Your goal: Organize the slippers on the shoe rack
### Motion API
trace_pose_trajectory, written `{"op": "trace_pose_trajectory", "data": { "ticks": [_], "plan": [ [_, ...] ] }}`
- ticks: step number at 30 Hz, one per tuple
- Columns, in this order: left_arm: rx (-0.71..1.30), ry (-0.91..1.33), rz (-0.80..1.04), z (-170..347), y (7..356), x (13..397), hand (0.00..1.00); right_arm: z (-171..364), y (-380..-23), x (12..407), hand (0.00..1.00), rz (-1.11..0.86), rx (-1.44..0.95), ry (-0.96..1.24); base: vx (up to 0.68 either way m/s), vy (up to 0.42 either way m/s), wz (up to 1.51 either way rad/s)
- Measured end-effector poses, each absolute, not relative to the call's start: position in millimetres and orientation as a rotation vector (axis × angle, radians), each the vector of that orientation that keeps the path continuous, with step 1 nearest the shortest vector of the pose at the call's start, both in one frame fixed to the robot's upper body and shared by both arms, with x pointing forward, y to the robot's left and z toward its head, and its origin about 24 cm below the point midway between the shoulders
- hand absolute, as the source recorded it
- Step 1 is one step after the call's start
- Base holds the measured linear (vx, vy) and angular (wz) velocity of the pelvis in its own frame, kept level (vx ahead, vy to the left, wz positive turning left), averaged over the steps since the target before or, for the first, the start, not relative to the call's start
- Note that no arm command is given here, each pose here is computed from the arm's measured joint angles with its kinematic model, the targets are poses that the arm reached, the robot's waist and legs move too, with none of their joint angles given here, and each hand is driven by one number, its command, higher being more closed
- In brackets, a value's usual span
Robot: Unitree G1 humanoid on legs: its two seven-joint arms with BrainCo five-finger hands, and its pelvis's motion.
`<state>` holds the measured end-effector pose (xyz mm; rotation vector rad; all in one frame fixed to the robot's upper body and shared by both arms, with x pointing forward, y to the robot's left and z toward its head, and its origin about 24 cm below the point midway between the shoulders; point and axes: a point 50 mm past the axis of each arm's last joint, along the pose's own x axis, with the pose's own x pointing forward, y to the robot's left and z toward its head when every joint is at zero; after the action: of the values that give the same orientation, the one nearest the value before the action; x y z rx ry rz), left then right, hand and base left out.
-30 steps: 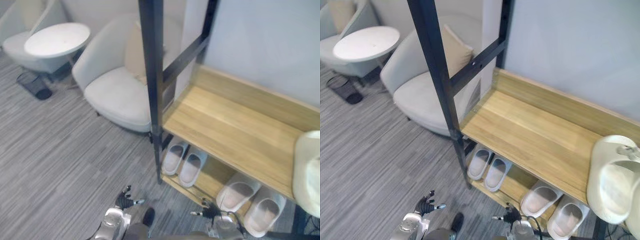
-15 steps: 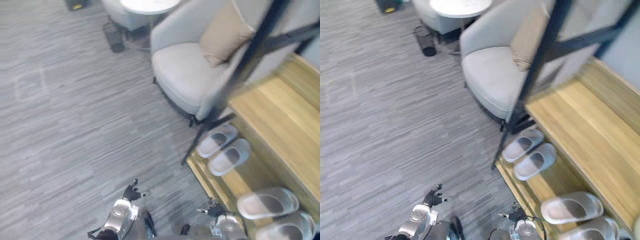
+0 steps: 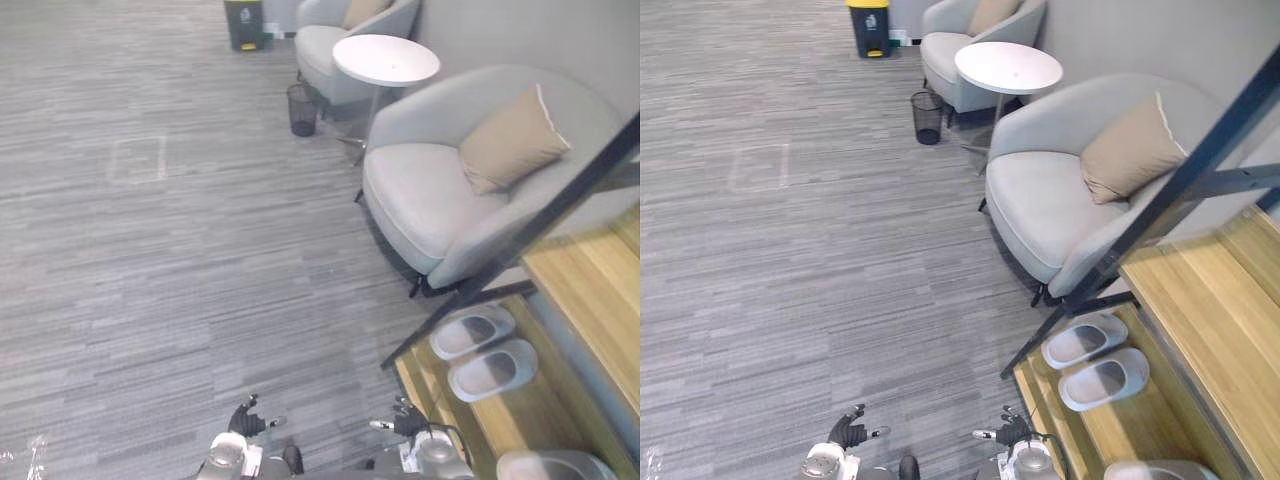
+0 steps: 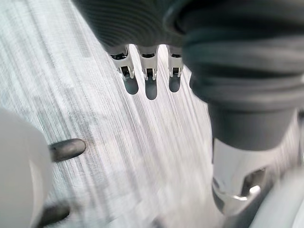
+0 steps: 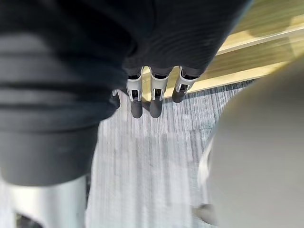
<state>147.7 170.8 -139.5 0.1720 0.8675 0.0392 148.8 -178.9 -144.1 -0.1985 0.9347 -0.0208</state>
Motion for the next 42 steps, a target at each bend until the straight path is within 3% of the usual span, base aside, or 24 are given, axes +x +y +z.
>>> {"op": "trace_pose_trajectory", "data": {
  "ticks": [5,8,11,15,22,26,31,39,42],
  "plan": [
    [0.1,0.907,0.14,-144,180,134,0.0,-144,-174,150,0.0,-0.021,-0.176,0.933,0.11,-0.16,1.21],
    [0.037,0.829,0.215,-134,183,151,0.0,-139,-166,160,0.0,-0.003,-0.162,0.89,0.44,0.01,0.58],
    [0.036,0.835,0.185,-135,175,156,0.0,-137,-178,162,0.0,-0.019,-0.196,0.877,0.54,0.166,0.25],
    [0.044,0.795,0.212,-128,185,167,0.0,-133,-164,174,0.0,0.005,-0.172,0.847,0.34,0.191,0.28],
    [0.093,0.856,0.168,-136,185,150,0.0,-145,-164,151,0.0,0.006,-0.152,0.933,0.36,0.154,0.39],
    [0.097,0.878,0.163,-139,183,146,0.0,-140,-176,158,0.0,-0.009,-0.182,0.904,0.57,0.072,0.37],
    [0.105,0.834,0.145,-133,181,161,0.0,-136,-171,170,0.0,-0.003,-0.173,0.864,0.55,-0.085,0.66],
    [-0.015,0.887,0.202,-142,166,142,0.0,-134,-184,160,0.0,-0.045,-0.178,0.863,0.69,-0.165,0.23],
    [-0.025,0.872,0.24,-140,175,138,0.0,-137,-170,158,0.0,-0.048,-0.107,0.872,0.61,0.02,-0.27]
  ]
}}
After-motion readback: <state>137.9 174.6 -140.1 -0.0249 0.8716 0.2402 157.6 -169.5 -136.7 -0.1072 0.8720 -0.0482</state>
